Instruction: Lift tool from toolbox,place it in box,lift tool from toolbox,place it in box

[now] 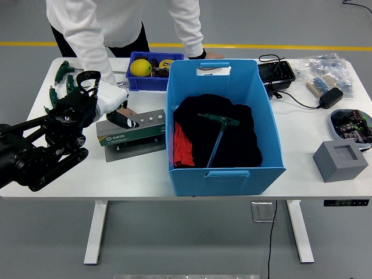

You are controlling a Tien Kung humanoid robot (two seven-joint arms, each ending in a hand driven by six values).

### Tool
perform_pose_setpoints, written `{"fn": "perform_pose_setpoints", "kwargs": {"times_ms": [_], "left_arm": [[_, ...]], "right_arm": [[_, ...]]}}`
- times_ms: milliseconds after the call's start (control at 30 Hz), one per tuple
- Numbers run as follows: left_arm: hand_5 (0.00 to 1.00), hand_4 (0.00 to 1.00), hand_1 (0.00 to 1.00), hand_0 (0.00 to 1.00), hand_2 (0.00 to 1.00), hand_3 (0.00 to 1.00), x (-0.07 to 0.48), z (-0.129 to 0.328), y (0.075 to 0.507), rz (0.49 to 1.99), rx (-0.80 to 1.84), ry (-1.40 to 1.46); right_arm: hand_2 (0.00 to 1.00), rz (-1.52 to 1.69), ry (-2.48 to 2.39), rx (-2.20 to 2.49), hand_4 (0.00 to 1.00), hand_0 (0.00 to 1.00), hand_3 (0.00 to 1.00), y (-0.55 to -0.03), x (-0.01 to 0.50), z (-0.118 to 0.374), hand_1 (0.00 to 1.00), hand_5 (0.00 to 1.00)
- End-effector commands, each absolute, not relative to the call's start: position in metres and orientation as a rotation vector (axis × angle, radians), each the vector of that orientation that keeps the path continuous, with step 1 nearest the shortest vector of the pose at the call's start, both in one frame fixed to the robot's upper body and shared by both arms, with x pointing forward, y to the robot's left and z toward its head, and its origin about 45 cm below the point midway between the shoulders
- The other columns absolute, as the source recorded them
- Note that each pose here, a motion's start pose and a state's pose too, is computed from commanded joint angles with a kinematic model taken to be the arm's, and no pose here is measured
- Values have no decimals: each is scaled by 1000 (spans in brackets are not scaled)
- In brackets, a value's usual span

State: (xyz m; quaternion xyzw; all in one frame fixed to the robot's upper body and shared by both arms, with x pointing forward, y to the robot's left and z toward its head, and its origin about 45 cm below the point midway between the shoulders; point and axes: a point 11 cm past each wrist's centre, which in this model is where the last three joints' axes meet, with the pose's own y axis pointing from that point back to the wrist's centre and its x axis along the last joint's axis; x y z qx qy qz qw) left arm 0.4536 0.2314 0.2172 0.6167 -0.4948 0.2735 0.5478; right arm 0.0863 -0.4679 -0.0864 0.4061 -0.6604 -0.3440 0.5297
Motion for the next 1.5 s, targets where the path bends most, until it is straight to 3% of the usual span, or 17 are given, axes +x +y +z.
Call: {"fn": "perform_pose_setpoints", "kwargs": {"times_ms": [100, 133, 900, 933, 1100, 1133, 1500], "left_arm": [[787, 898, 799, 759, 776, 565, 453, 215, 232, 631, 1479, -1165], [793, 895, 749, 752, 705, 523, 453, 214, 232, 628, 1483, -1162], [804, 890, 666, 745, 612, 435, 456, 219, 234, 606, 1534, -1174], [809, 888, 651, 743, 591, 377, 456, 219, 234, 605, 1536, -1175], [809, 888, 651, 743, 591, 377, 457, 218, 235, 600, 1544, -1175], [817, 888, 611, 743, 542, 348, 457, 218, 235, 599, 1545, -1175], [829, 889, 586, 734, 515, 332, 458, 213, 236, 588, 1557, -1161]], "right_arm": [[731, -822, -1575, 969, 771, 669, 574, -468, 86, -87, 652, 717], [731, -822, -1574, 969, 772, 669, 574, -468, 85, -87, 652, 716], [731, -824, -1581, 969, 770, 669, 574, -468, 87, -86, 653, 715], [731, -824, -1581, 969, 770, 669, 574, -468, 87, -86, 652, 715], [731, -822, -1582, 970, 770, 669, 574, -468, 88, -86, 652, 715], [731, -822, -1582, 971, 771, 669, 574, -468, 88, -86, 653, 714], [730, -817, -1585, 971, 772, 670, 574, -469, 90, -85, 653, 714]]}}
